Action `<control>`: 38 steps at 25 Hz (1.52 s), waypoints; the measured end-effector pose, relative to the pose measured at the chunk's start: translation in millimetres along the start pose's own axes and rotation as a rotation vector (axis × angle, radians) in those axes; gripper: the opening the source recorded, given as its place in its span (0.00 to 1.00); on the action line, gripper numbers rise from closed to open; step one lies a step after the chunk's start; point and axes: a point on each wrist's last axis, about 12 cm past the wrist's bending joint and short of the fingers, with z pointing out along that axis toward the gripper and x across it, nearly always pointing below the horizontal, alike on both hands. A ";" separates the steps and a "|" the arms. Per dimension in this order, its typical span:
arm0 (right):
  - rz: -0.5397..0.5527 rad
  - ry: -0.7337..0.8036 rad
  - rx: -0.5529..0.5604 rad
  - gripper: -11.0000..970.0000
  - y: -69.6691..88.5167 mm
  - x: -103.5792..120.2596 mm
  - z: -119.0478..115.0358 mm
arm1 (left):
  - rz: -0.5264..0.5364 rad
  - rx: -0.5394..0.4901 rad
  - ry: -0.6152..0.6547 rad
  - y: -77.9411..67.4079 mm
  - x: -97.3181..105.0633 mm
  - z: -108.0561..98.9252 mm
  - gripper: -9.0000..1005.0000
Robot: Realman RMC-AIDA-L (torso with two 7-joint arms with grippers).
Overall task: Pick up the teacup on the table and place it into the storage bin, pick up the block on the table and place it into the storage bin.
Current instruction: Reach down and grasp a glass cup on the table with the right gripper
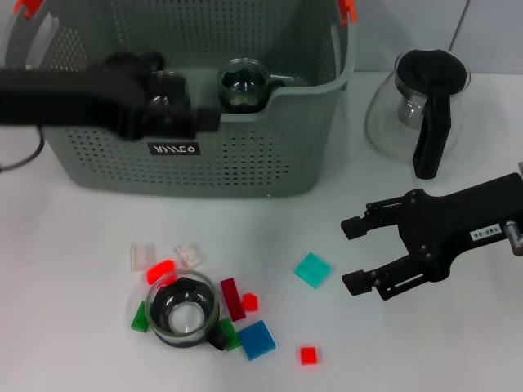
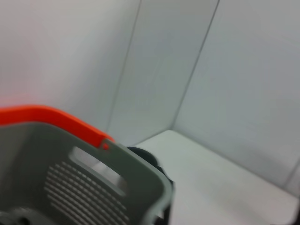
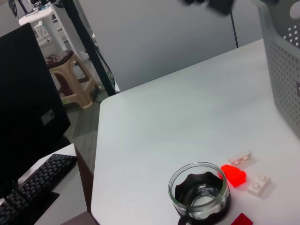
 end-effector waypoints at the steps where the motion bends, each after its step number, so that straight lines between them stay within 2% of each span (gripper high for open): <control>1: -0.002 0.002 0.000 0.95 -0.3 -0.5 -0.2 | -0.007 0.011 -0.008 1.0 4.9 -2.4 0.86; 5: -0.006 0.006 -0.001 0.95 -1.3 -2.6 -0.2 | -0.012 0.067 -0.065 5.5 32.6 -14.6 0.86; 10: -0.021 0.008 -0.008 0.95 -3.5 -11.1 6.6 | 0.018 0.053 -0.134 12.9 71.4 -27.0 0.86; 16: -0.015 0.016 -0.024 0.94 -11.2 -28.6 31.5 | 0.086 0.025 -0.152 20.3 111.4 -40.6 0.86; 20: -0.023 0.086 -0.023 0.94 -16.0 -42.4 53.4 | 0.108 0.022 -0.160 26.5 129.3 -54.5 0.86; 27: -0.040 0.222 -0.029 0.94 -17.1 -67.4 85.9 | 0.108 0.009 -0.167 33.3 142.4 -73.6 0.86; 33: -0.026 0.340 0.005 0.93 -13.9 -86.6 112.0 | 0.106 -0.002 -0.169 35.4 141.6 -72.7 0.86; 38: -0.057 0.407 0.056 0.92 -10.3 -96.3 137.0 | 0.105 -0.013 -0.174 38.1 139.9 -71.4 0.86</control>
